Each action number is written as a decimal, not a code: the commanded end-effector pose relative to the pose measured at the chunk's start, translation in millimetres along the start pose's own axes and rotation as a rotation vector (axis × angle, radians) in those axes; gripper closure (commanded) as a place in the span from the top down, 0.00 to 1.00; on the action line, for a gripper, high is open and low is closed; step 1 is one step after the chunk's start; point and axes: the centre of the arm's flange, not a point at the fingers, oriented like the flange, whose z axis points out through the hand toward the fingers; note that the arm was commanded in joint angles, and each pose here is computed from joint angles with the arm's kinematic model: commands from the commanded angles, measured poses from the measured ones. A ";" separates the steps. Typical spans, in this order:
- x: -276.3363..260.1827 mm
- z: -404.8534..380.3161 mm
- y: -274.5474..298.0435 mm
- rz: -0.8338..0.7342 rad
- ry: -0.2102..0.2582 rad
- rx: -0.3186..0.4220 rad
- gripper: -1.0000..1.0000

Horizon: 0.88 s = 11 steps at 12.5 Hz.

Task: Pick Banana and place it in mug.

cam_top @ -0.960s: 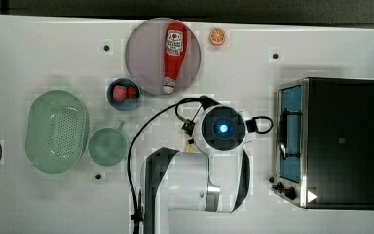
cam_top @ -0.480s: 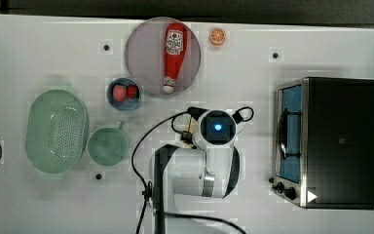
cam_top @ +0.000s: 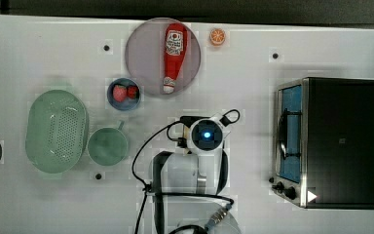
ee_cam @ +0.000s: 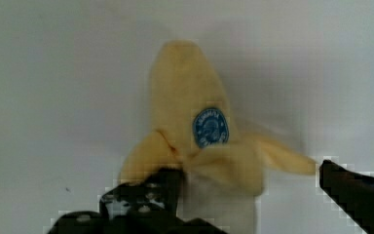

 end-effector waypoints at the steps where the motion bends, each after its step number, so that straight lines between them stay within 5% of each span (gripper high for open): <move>1: 3.3 -10.8 4.3 -0.015 0.037 0.006 0.82; 6: 6.1 -32.3 5.3 -0.009 0.084 0.006 0.27; 11: 2.4 -107.7 18.3 0.019 0.081 0.011 0.27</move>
